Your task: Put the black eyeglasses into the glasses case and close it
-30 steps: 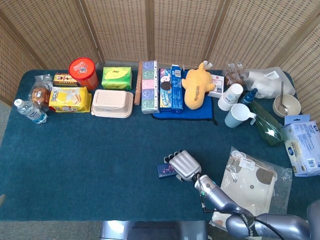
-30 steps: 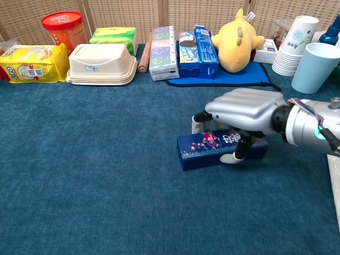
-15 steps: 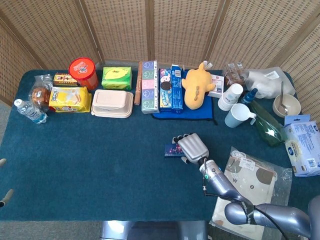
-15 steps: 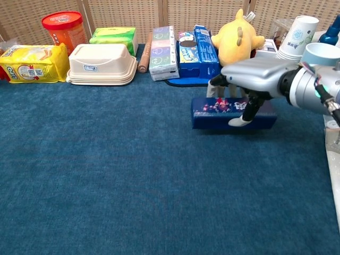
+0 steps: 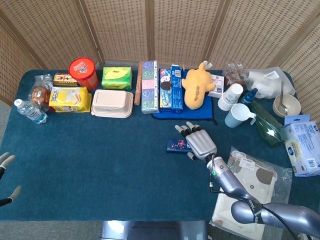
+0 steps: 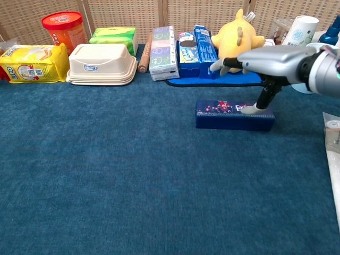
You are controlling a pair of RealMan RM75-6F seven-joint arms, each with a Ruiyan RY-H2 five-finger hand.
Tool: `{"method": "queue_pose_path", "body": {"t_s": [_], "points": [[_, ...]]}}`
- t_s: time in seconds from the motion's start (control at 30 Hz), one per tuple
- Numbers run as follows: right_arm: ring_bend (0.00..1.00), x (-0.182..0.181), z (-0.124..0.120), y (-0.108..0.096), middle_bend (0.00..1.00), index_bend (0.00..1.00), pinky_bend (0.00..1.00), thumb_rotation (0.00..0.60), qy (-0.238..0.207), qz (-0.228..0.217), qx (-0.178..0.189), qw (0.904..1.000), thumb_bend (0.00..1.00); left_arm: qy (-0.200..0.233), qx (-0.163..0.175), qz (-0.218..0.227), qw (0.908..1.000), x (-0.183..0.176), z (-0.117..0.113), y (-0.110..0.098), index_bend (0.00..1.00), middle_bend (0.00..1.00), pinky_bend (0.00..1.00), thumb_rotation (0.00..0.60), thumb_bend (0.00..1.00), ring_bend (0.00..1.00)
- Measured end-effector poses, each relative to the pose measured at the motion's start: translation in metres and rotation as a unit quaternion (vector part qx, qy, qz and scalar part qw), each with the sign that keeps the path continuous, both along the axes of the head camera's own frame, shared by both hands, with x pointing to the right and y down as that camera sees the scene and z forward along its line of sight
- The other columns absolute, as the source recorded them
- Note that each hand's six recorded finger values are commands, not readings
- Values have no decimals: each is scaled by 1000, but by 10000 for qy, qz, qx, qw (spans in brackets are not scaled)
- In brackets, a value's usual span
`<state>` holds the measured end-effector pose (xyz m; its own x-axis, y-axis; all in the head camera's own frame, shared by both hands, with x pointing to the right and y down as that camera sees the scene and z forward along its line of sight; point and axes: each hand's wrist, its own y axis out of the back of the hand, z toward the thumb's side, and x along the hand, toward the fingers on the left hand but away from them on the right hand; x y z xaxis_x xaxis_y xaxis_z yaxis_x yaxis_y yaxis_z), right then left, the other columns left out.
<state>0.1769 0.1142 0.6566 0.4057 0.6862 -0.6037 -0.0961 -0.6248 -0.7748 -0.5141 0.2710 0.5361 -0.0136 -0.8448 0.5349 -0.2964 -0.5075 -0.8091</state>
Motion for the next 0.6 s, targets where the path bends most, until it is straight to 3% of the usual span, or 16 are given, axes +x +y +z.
{"method": "queue_pose_path", "body": {"t_s": [0.33,0.6], "points": [[53,30,-32,10,142,34,182,600,-35,217,487,9986,247,-86,-50,-33,9999,7,1,-5,46,4,0,600,309,0],[87,78,-62,45,184,146,179,600,79,636,1081,9921,253,-109,-203,-102,9997,20,7,-1,57,15,0,600,309,0]]}}
